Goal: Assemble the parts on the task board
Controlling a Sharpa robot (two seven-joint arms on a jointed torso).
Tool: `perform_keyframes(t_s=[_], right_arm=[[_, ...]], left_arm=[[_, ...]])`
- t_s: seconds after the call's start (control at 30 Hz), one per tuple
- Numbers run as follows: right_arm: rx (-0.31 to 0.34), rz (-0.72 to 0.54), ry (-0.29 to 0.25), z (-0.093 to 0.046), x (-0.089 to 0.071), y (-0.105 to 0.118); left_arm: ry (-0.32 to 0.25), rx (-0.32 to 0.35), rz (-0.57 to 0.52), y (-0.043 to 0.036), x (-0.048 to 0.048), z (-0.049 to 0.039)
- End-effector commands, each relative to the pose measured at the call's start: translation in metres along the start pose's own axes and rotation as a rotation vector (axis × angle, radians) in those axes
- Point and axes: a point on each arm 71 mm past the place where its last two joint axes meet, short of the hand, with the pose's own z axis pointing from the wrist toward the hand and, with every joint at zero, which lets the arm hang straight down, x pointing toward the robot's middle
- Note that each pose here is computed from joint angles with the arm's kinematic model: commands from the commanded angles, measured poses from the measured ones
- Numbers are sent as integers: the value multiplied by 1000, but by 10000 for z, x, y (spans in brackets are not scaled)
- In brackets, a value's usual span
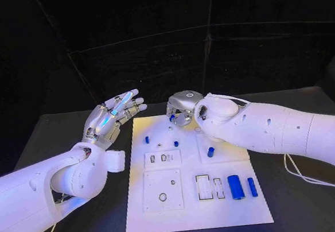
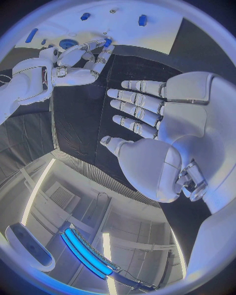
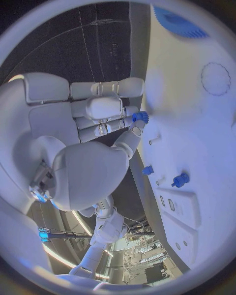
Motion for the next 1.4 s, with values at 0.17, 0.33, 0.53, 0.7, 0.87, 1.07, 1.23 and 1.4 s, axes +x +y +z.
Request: perform_keyframes(t_s=[0.17,0.33,0.53,0.7,0.87,1.07,1.23,1.4], right_arm=[[0,-5,4,0,-11,5],[-5,6,-4,-8,-20,8],[-13,25,-49,-98,-77,-34],[4,90,-96,-329,-194,-175],[86,187,-82,-573,-338,-448],[213,240,-4,-808,-373,-831],[278,238,36,-902,-365,-1029],[304,219,70,-915,-340,-1108]], left_arm=[[12,21,-1,-25,12,10],[11,20,0,-26,5,9],[6,21,4,-32,-18,3],[1,22,7,-40,-52,-2],[-3,23,9,-43,-85,-1],[-9,25,14,-44,-118,3],[-10,26,14,-43,-132,7],[-7,25,13,-34,-128,20]])
